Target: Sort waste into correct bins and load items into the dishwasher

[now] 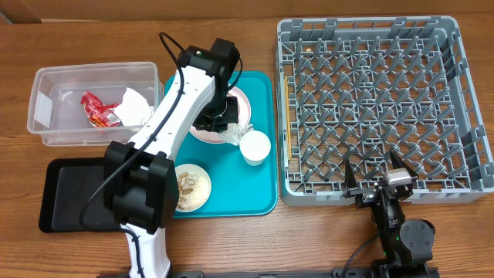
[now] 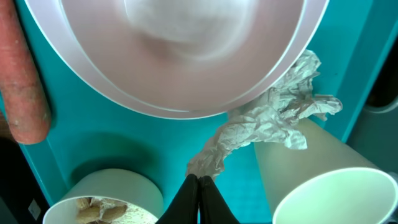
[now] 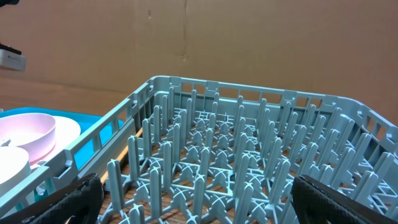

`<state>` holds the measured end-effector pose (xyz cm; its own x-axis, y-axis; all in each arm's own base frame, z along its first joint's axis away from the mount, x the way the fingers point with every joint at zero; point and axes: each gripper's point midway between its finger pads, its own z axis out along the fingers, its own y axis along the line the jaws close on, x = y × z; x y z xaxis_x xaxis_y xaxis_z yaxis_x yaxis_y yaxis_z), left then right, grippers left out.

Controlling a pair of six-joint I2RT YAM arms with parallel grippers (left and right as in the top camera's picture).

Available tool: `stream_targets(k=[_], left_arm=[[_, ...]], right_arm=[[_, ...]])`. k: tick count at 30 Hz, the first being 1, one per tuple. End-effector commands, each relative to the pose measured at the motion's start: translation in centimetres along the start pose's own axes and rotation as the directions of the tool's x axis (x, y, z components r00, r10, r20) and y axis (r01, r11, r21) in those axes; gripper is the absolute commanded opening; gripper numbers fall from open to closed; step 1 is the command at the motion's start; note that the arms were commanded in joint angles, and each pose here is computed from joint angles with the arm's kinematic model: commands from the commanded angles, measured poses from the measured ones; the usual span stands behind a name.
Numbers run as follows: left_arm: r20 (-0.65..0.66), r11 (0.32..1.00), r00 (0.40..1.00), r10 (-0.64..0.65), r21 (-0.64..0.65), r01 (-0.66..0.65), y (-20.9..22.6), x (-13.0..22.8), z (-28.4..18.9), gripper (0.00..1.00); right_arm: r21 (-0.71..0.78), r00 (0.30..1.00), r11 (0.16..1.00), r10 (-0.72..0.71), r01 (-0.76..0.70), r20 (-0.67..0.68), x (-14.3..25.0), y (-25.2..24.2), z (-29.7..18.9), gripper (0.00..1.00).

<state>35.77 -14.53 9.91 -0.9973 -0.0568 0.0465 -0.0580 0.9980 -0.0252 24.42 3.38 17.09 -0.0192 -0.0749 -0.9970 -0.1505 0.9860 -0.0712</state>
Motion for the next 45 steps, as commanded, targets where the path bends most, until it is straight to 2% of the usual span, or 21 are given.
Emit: stream_targets(k=[1,10,13,16,20,27,30,35,38,45], left_arm=[[0.008,1.0,1.0,0.003,-0.009,-0.003,0.1,0.1,-0.9,0.04],[0.029,0.998,0.999,-0.015,-0.061,0.017,1.5,-0.4,-0.9,0.04],[0.057,0.984,0.998,-0.015,-0.178,0.025,3.6,-0.7,-1.2,0.04],[0.098,0.934,0.984,-0.149,-0.313,0.173,7.0,-0.4,-1.9,0.04],[0.065,0.937,0.973,-0.221,-0.264,0.231,7.4,-0.1,-1.7,0.04],[0.054,0.948,0.975,-0.214,-0.229,0.221,6.3,0.0,-1.4,0.05],[0.065,0.953,0.978,-0.198,-0.221,0.208,5.5,-0.2,-1.3,0.12],[0.049,0.962,0.985,-0.167,-0.209,0.174,4.1,0.5,-0.6,0.36],[0.031,0.962,0.987,-0.157,-0.222,0.16,4.0,1.0,-0.1,0.44],[-0.056,0.951,0.985,-0.162,-0.276,0.141,5.2,3.4,2.6,0.51]], right_arm=[[0.012,1.0,1.0,-0.004,0.004,0.005,0.1,-0.2,0.0,1.0],[0.012,1.0,1.0,-0.004,0.004,0.005,0.1,-0.2,0.0,1.0],[0.012,1.0,1.0,-0.004,0.004,0.005,0.1,-0.2,0.0,1.0],[0.012,1.0,1.0,-0.004,0.004,0.005,0.1,-0.2,0.0,1.0],[0.012,1.0,1.0,-0.004,0.004,0.005,0.1,-0.2,0.0,1.0],[0.012,1.0,1.0,-0.004,0.004,0.005,0.1,-0.2,0.0,1.0],[0.012,1.0,1.0,-0.004,0.003,0.005,0.1,-0.2,0.0,1.0],[0.012,1.0,1.0,-0.004,0.004,0.005,0.1,-0.2,0.0,1.0],[0.012,1.0,1.0,-0.004,0.004,0.005,0.1,-0.2,0.0,1.0],[0.012,1.0,1.0,-0.004,0.004,0.005,0.1,-0.2,0.0,1.0]])
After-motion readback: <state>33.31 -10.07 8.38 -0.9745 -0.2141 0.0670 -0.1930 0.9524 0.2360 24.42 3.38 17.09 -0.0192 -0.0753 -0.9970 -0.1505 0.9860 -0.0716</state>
